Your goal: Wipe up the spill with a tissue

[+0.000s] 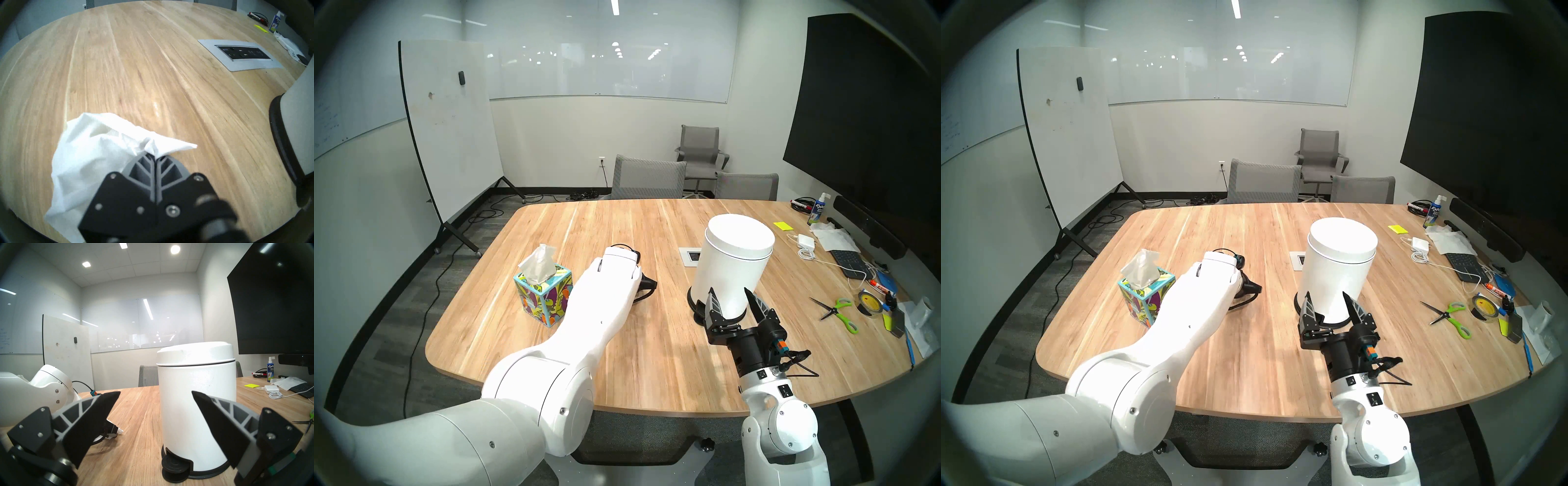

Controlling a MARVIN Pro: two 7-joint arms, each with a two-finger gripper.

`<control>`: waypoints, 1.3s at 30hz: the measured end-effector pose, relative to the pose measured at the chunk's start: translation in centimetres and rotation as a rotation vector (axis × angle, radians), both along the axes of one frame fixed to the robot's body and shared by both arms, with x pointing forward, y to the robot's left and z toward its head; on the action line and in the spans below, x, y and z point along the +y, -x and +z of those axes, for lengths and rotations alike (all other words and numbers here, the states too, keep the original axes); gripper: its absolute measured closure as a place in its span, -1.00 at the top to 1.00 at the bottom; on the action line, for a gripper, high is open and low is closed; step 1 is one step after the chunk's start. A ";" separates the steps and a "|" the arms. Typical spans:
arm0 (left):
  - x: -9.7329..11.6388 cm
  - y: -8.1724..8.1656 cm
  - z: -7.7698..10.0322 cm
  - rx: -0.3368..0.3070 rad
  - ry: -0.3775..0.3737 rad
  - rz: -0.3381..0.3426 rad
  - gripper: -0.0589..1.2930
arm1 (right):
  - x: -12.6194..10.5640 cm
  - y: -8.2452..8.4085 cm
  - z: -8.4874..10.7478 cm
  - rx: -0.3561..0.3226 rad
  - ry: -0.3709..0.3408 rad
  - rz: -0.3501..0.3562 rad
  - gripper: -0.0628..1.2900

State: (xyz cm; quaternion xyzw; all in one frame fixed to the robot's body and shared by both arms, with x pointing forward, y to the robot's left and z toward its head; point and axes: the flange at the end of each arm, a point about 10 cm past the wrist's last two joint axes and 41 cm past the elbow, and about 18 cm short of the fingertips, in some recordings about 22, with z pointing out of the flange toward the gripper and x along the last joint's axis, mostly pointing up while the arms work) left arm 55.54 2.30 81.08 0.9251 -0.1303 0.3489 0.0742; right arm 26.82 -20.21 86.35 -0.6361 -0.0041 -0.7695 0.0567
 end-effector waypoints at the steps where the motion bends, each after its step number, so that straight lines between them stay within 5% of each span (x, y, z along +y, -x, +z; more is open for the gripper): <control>1: -0.2 0.2 0.0 0.007 -0.001 0.004 -0.94 | 0.0 0.0 0.0 0.000 0.000 0.000 0.90; 19: 1.1 -2.1 0.4 0.062 0.057 0.085 -0.94 | 0.0 0.0 0.0 0.000 0.000 0.000 0.90; 39: 3.1 -4.2 0.4 0.044 0.057 0.141 -0.94 | 0.0 0.0 0.0 0.000 0.000 0.000 0.90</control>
